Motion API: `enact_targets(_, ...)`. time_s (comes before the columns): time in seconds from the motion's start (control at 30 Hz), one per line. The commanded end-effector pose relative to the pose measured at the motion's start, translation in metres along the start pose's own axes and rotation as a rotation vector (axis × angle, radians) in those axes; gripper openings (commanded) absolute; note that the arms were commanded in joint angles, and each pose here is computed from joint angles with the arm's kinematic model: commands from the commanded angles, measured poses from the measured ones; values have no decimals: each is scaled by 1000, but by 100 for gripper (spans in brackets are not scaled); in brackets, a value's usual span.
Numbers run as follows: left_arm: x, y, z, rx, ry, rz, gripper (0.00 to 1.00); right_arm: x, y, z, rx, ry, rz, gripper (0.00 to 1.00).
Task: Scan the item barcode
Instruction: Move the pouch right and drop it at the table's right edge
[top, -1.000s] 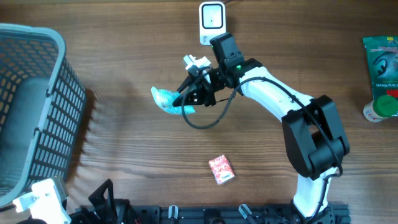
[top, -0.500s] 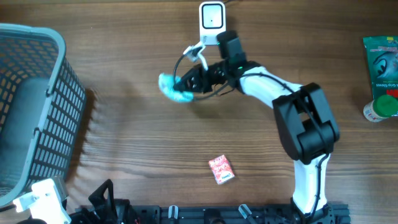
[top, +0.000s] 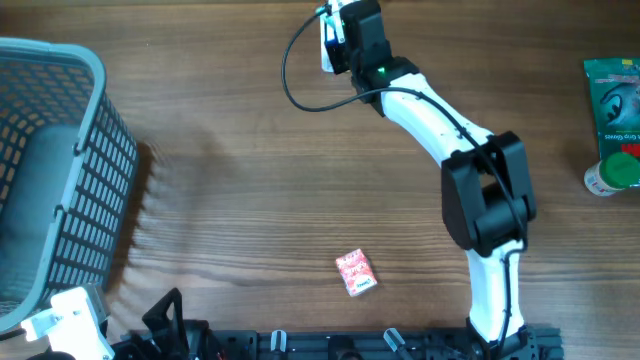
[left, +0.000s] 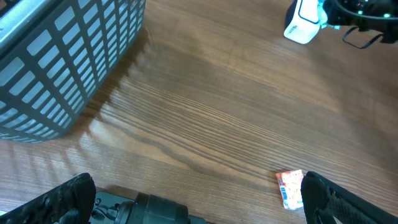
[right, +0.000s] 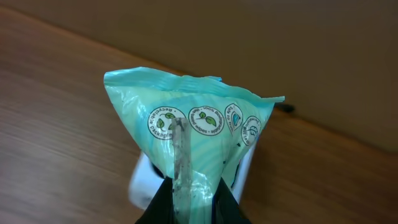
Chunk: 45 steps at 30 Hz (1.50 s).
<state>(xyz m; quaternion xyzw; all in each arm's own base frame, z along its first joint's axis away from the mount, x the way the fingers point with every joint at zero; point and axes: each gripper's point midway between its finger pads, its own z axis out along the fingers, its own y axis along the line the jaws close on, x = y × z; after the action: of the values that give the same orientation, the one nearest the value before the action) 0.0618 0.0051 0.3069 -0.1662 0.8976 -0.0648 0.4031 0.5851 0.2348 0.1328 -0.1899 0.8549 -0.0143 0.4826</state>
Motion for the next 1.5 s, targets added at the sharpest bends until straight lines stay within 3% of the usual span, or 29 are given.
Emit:
enact_targets(0.0, -1, 2, -1, -7, -12, 14, 100, 9, -8, 29, 79, 65, -81, 4)
enact_targets(0.17, -1, 2, -1, -7, -12, 14, 100, 1, -39, 10, 225, 178, -121, 4)
enact_targets(0.27, -1, 2, -1, -7, -11, 14, 100, 5, -56, -28, 235, 346, -154, 4)
enact_targets(0.4, -1, 2, -1, -7, -11, 14, 100, 43, -80, -86, 171, 592, 29, 4)
enact_targets(0.53, -1, 2, -1, -7, -12, 14, 100, 127, -190, -127, 352, 871, 346, 4)
enact_targets(0.6, -1, 2, -1, -7, -11, 14, 100, 176, -256, -143, 450, 944, 509, 4)
enact_targets(0.77, -1, 2, -1, -7, -11, 14, 100, 283, -348, -187, 534, 1067, 711, 5)
enact_targets(0.83, -1, 2, -1, -7, -11, 14, 100, 302, -367, -197, 562, 1032, 861, 10)
enact_targets(0.87, -1, 2, -1, -7, -11, 14, 100, 306, -378, -205, 564, 1013, 916, 56)
enact_targets(0.9, -1, 2, -1, -7, -11, 14, 100, 303, -384, -208, 552, 983, 947, 100)
enact_targets(1.0, -1, 2, -1, -7, -11, 14, 100, 247, -375, -200, 358, 825, 1033, 100)
enact_targets(1.1, -1, 2, -1, -7, -11, 14, 100, 168, -341, -207, 170, 688, 942, 100)
enact_targets(1.23, -1, 2, -1, -7, -11, 14, 100, 73, -256, -287, 140, 620, 826, 100)
enact_targets(1.37, -1, 2, -1, -7, -11, 14, 100, 26, -191, -374, 83, 460, 842, 100)
enact_targets(1.47, -1, 2, -1, -7, -11, 14, 100, 50, -159, -419, 109, 449, 849, 100)
